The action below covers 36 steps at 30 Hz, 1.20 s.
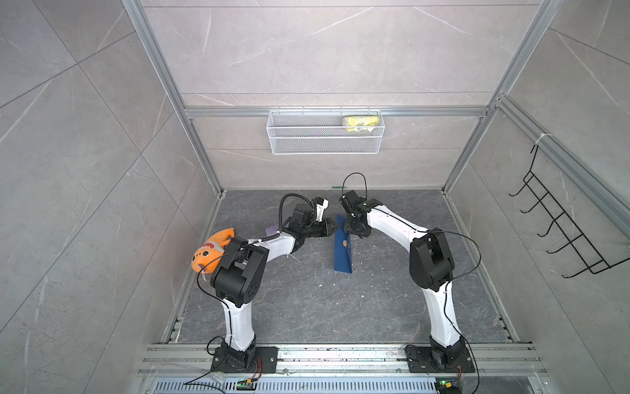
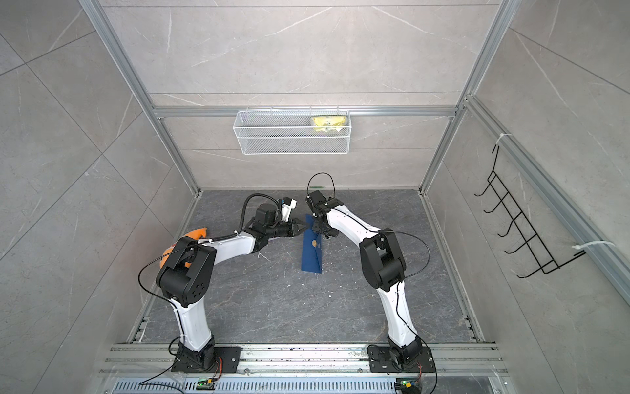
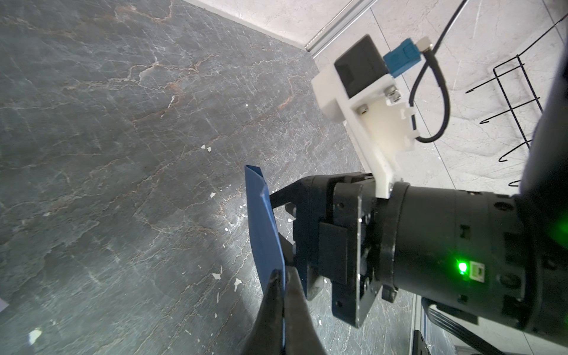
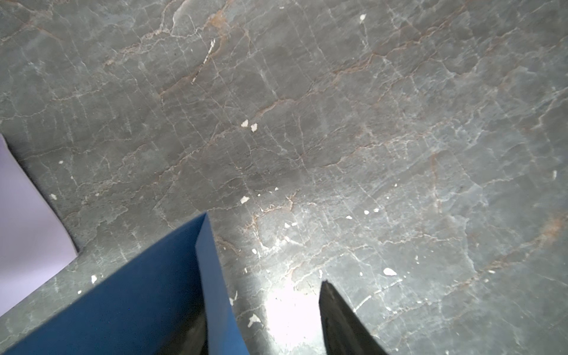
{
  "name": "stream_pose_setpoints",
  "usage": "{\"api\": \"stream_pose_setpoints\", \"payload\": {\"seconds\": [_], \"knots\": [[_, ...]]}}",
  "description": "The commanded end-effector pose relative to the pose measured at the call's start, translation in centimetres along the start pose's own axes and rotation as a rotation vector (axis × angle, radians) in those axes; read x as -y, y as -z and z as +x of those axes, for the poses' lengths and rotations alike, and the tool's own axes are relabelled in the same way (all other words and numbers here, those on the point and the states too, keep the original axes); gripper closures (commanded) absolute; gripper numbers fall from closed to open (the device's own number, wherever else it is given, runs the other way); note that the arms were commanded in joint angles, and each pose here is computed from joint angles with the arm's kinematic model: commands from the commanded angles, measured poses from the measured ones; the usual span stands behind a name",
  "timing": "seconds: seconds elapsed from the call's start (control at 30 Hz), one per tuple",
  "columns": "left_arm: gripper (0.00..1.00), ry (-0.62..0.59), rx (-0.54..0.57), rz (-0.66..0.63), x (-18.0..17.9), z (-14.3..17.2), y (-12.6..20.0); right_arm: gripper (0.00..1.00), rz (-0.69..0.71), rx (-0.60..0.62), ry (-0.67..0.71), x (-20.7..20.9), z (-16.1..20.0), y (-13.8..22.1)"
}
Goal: Open the envelope
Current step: Open the envelope flap on the envelope.
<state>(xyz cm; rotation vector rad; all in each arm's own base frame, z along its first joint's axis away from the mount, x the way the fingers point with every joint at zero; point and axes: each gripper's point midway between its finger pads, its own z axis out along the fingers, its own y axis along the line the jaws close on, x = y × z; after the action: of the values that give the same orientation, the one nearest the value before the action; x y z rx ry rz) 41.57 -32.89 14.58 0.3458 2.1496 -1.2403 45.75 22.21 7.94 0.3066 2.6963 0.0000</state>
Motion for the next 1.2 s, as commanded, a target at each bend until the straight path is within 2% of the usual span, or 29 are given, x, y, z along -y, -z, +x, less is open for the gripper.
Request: {"api": "stream_pose_setpoints", "payload": {"seconds": [0.0,0.3,0.37,0.5,0.57,0.67,0.87,0.93,1.03,1.1,1.17], "knots": [[1.00,-0.080,0.085,0.069,3.3,-3.1,1.1,0.47,-0.015,0.014,-0.033,0.4,-0.5,1.7],[1.00,-0.112,0.072,0.047,3.8,-2.5,0.3,0.59,-0.106,-0.026,-0.073,-1.4,-0.1,2.3],[1.00,-0.115,0.069,0.045,3.9,-2.2,0.1,0.59,-0.113,-0.035,-0.072,-1.8,0.1,2.1],[1.00,-0.117,0.066,0.046,4.0,-2.1,-0.1,0.68,-0.117,-0.045,-0.070,-2.0,0.5,1.9],[1.00,-0.117,0.066,0.047,4.1,-2.1,-0.1,0.68,-0.118,-0.044,-0.071,-2.0,0.5,1.9],[1.00,-0.117,0.066,0.044,4.0,-2.0,-0.1,0.61,-0.126,-0.042,-0.071,-2.1,0.5,2.1],[1.00,-0.098,0.042,-0.008,2.7,-1.5,0.0,0.26,-0.163,0.054,-0.036,-1.7,-1.4,5.1],[1.00,-0.077,0.020,-0.037,1.9,-1.3,0.1,0.19,-0.179,0.113,0.004,-1.2,-2.1,6.7],[1.00,-0.023,-0.021,-0.082,0.6,-1.3,0.2,0.16,-0.274,0.184,0.110,-1.3,-1.7,8.4],[1.00,0.031,-0.050,-0.117,-0.3,-1.2,0.3,0.17,-0.382,0.184,0.240,-2.4,0.3,8.8],[1.00,0.082,-0.070,-0.131,-0.6,-1.2,0.4,0.22,-0.420,0.184,0.339,-2.7,2.5,8.8]]}}
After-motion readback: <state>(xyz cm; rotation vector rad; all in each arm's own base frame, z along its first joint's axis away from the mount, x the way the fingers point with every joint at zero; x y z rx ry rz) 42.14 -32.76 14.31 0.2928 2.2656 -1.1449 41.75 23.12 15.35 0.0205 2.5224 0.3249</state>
